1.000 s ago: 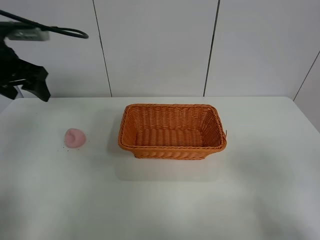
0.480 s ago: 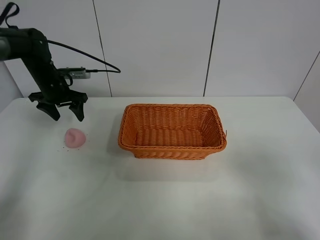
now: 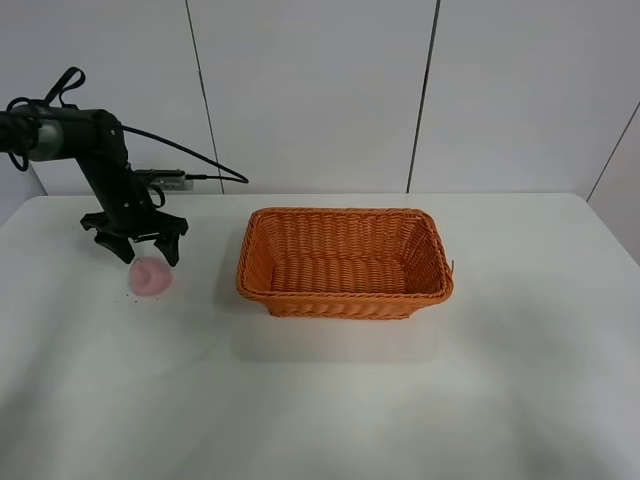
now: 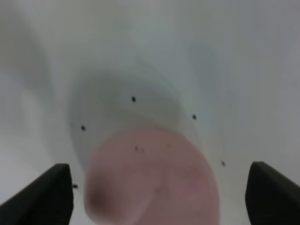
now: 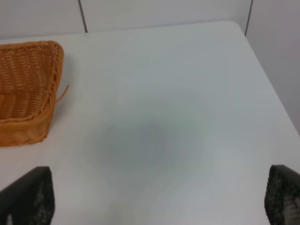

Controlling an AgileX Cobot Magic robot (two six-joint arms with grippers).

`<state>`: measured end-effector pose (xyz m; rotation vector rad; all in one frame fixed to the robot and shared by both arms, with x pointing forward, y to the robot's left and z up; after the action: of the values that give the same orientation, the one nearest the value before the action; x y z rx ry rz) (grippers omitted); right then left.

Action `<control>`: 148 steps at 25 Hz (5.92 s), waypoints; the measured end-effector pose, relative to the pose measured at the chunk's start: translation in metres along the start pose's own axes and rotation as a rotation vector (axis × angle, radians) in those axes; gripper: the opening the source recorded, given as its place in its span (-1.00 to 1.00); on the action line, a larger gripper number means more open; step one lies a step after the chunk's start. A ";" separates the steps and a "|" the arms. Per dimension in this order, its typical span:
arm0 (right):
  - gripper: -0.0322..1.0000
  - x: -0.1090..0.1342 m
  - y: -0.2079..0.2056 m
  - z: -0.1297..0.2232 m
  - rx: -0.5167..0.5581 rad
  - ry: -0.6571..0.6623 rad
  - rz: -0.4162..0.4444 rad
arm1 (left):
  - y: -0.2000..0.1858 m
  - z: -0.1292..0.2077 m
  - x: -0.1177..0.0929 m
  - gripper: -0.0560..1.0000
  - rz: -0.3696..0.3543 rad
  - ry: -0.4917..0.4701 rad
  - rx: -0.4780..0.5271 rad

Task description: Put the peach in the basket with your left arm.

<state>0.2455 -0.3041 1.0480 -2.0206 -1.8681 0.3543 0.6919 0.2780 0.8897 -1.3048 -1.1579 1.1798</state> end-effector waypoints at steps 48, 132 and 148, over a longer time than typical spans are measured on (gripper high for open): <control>0.41 0.000 0.000 0.000 0.000 0.000 0.000 | -0.122 0.010 -0.222 -0.60 0.095 0.429 -0.204; 0.41 0.000 0.000 0.000 0.000 0.000 0.000 | -0.106 0.171 0.004 0.76 0.066 -0.071 0.211; 0.41 0.000 0.000 0.000 -0.001 0.000 0.000 | -0.139 0.355 -0.015 0.73 0.033 -0.059 -0.225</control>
<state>0.2455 -0.3041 1.0481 -2.0212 -1.8688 0.3534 0.3321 0.2942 1.0167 -1.4698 -1.3472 1.1431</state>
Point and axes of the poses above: a point on each arm's last joint axis where the gripper is mounted, y pointing out along that axis toward the gripper, x along the wrist's bending axis when the last joint is at zero, z = x × y, the point moved 1 cm from there along y, pointing out along that axis toward the gripper, and after that the axes turned 1 degree about -y, right-handed, at the moved point
